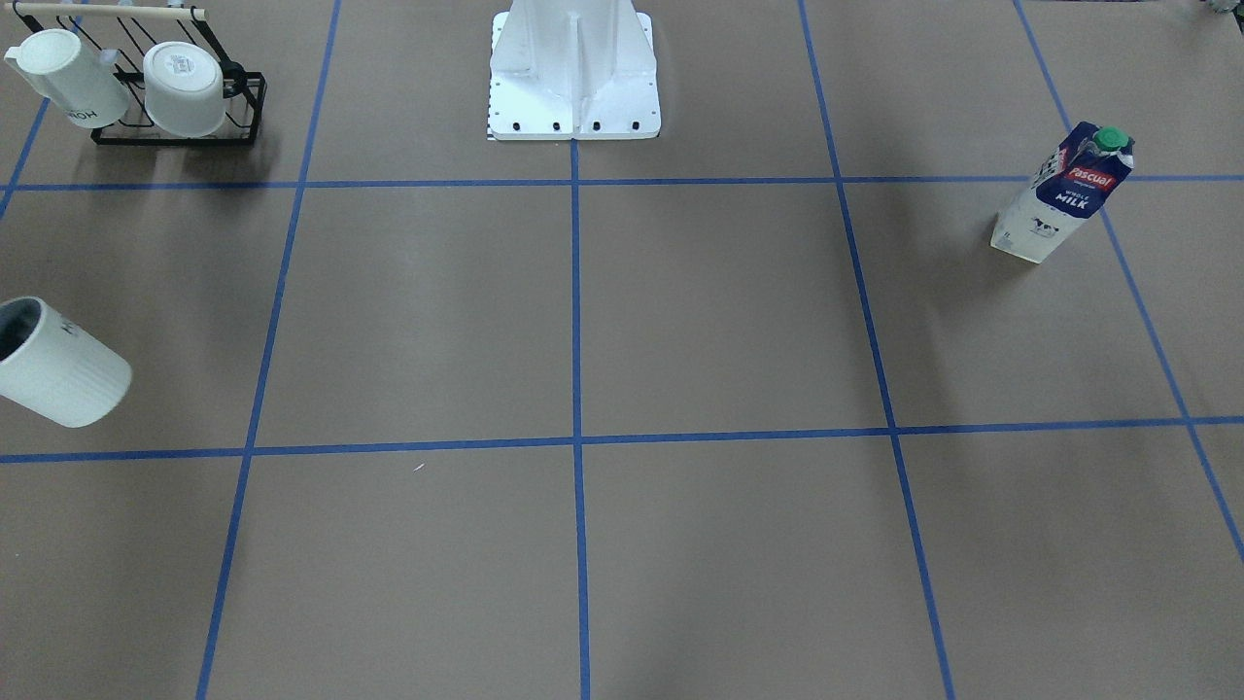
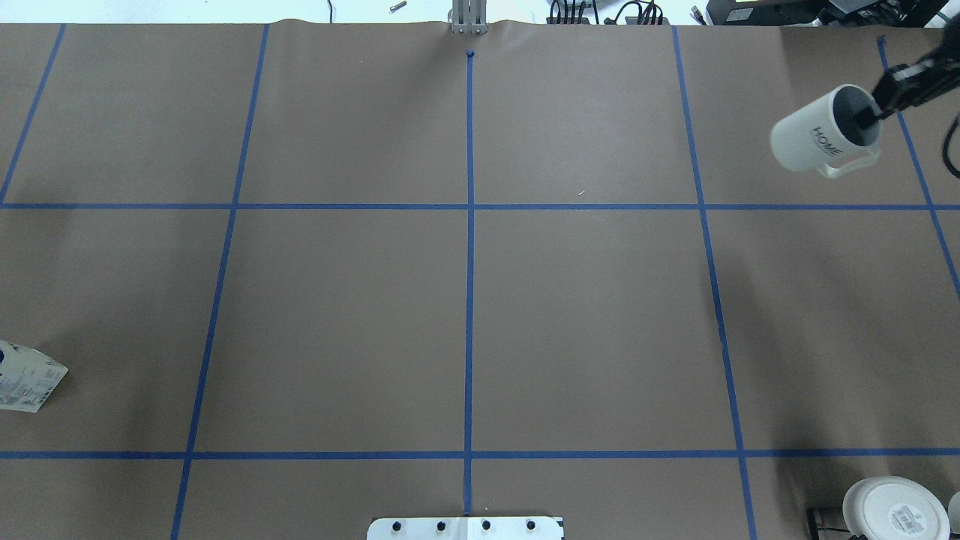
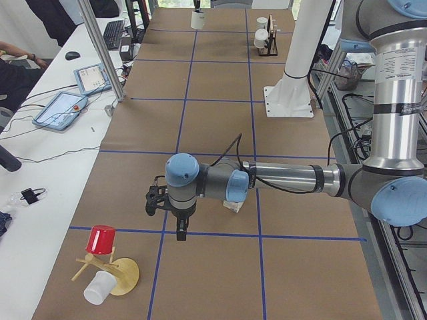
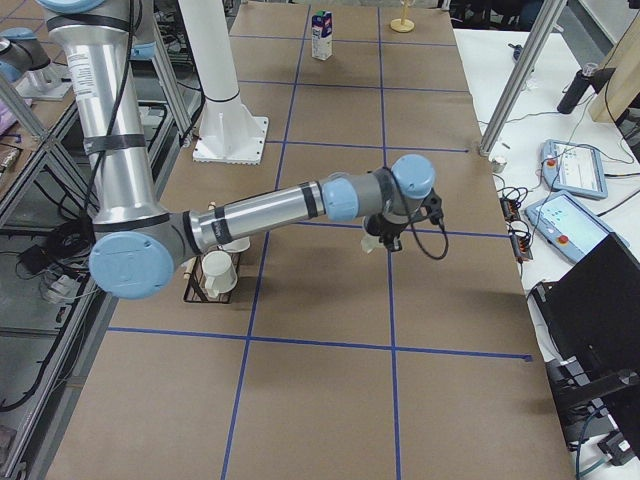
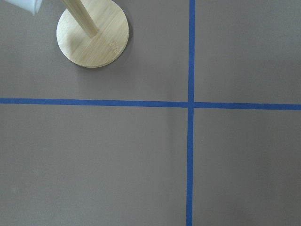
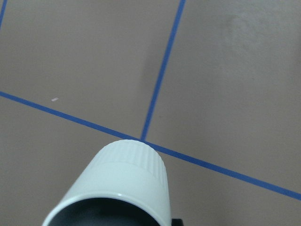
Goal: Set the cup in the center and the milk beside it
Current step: 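Carry the white mug with the right gripper toward the table center, then lower the mug onto the center grid crossing and open the right gripper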
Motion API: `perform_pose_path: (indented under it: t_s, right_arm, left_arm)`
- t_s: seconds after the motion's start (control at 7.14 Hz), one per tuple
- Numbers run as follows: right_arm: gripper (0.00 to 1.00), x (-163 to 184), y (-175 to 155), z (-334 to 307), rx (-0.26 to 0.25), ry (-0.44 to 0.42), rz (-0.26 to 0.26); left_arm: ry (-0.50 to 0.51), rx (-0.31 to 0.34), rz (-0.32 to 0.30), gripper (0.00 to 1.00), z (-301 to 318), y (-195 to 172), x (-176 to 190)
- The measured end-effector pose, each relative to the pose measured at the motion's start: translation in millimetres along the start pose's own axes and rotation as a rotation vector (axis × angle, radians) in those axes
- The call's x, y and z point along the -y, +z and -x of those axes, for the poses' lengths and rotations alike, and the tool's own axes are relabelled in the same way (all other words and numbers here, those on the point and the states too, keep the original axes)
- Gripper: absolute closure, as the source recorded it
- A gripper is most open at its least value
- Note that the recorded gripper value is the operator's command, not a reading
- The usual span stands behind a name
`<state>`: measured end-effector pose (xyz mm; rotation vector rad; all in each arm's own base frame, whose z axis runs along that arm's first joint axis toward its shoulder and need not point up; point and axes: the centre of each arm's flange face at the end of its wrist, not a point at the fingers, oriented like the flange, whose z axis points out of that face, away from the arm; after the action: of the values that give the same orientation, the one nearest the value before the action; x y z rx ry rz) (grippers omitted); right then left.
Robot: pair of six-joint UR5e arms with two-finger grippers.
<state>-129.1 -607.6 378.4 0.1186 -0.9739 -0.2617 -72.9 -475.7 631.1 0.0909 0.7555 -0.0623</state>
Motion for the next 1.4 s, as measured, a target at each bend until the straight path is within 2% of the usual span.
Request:
perform_pose_path:
  t_s: [0.28, 0.56, 0.84, 0.98, 1.26, 1.4]
  right_arm:
    - [1.00, 41.7, 57.0, 136.6, -0.061, 0.019, 0.024]
    - [1.00, 74.3, 130.7, 250.3, -0.099, 0.044, 0.019]
    - [1.00, 106.3, 198.4, 315.6, -0.114, 0.045, 0.020]
    - [1.00, 117.8, 214.8, 337.8, -0.114, 0.047, 0.024]
    - [1.00, 119.6, 232.9, 361.2, -0.113, 0.059, 0.042]
    - [0.63, 115.6, 241.4, 363.4, -0.117, 0.060, 0.053]
  left_arm:
    - [-0.002, -0.010, 0.003, 0.02, -0.3, 0.7, -0.2]
    - [-0.004, -0.011, 0.006, 0.02, 0.7, 1.9, -0.5]
    - [-0.007, -0.011, 0.010, 0.02, 2.7, 3.9, -1.0]
    - [-0.010, -0.010, 0.015, 0.02, 5.2, 6.5, -1.6]
    - [-0.016, -0.009, 0.023, 0.02, 10.3, 12.0, -1.6]
    - [-0.015, -0.009, 0.022, 0.02, 13.4, 15.4, -0.5]
